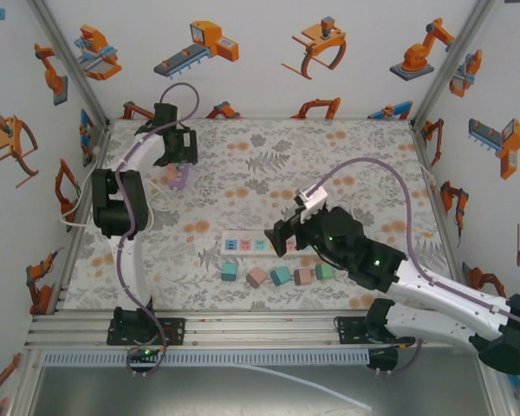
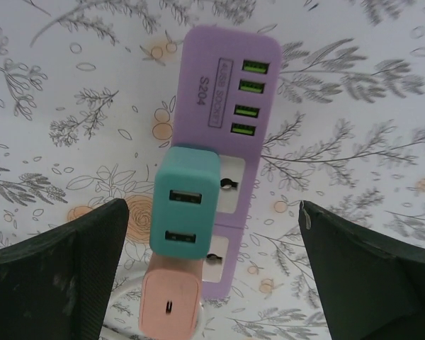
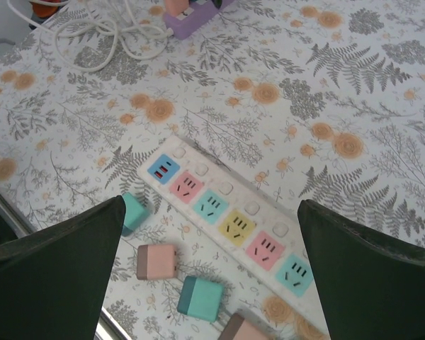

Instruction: Pull the plug off the socket

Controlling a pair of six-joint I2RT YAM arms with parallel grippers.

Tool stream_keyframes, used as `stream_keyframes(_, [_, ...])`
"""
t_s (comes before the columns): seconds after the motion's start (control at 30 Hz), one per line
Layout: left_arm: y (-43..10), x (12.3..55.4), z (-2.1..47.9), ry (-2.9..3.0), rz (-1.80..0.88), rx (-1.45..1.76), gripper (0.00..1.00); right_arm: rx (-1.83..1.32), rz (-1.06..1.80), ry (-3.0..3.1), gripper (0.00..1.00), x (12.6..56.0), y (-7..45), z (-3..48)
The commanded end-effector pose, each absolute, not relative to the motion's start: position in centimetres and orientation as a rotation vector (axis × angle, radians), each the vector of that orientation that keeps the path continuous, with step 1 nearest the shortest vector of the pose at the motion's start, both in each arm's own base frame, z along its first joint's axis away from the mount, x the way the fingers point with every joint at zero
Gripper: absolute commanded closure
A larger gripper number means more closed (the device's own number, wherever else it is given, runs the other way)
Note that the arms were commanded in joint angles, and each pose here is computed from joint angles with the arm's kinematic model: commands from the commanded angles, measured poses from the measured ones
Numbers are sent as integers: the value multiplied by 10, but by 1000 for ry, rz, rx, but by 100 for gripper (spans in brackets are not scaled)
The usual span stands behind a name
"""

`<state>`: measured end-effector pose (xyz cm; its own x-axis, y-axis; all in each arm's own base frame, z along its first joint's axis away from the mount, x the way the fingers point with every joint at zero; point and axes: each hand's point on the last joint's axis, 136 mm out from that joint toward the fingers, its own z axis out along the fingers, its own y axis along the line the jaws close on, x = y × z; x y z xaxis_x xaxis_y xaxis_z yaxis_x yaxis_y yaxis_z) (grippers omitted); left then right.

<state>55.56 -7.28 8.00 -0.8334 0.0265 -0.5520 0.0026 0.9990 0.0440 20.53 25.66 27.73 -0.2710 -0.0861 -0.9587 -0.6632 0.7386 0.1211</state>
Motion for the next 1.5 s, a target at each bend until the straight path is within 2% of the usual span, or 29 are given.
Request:
stream_keyframes(0.0, [-69, 551, 69, 2602, 104, 67, 2, -488, 617, 1813, 1, 205, 237, 273])
stream_keyframes(0.07, [-71, 550, 60, 2634, 98, 75, 11, -447, 626, 1810, 1, 203, 229, 277])
stream_keyframes(0.2, [-78, 549, 57, 2650, 55, 100, 40, -377, 652, 1801, 1, 202, 218, 281])
stream_keyframes(0.27, [-83, 544, 55, 2677, 19, 135, 49, -359, 666, 1804, 2, 200, 215, 282])
stream_keyframes(0.37, [-105, 531, 61, 2698, -141, 253, 64, -347, 671, 1813, 2, 197, 210, 286])
stream_keyframes(0.43, [-128, 520, 71, 2671, -251, 387, 80, -324, 658, 1821, 2, 197, 203, 290])
stream_keyframes(0.47, [-139, 515, 77, 2652, -294, 453, 82, -309, 649, 1827, 2, 197, 199, 291])
stream_keyframes(0.6, [-200, 479, 106, 2526, -490, 786, 74, -318, 613, 1873, 2, 191, 187, 292])
stream_keyframes(0.7, [-248, 439, 125, 2374, -564, 1085, 73, -356, 571, 1927, 2, 183, 176, 285])
stream_keyframes(0.87, [-303, 377, 122, 2092, -468, 1578, 65, -357, 540, 1968, 2, 171, 154, 280])
stream_keyframes(0.97, [-321, 356, 108, 1953, -402, 1760, 64, -327, 561, 1947, 1, 167, 144, 282])
stream_keyframes(1.2, [-342, 346, 78, 1821, -345, 1937, 63, -264, 606, 1940, 1, 163, 136, 276])
stream_keyframes(1.33, [-347, 349, 63, 1806, -334, 1978, 59, -261, 602, 1957, 1, 163, 137, 273])
stream_keyframes(1.47, [-351, 348, 60, 1803, -371, 1981, 43, -259, 572, 1959, 1, 167, 137, 273])
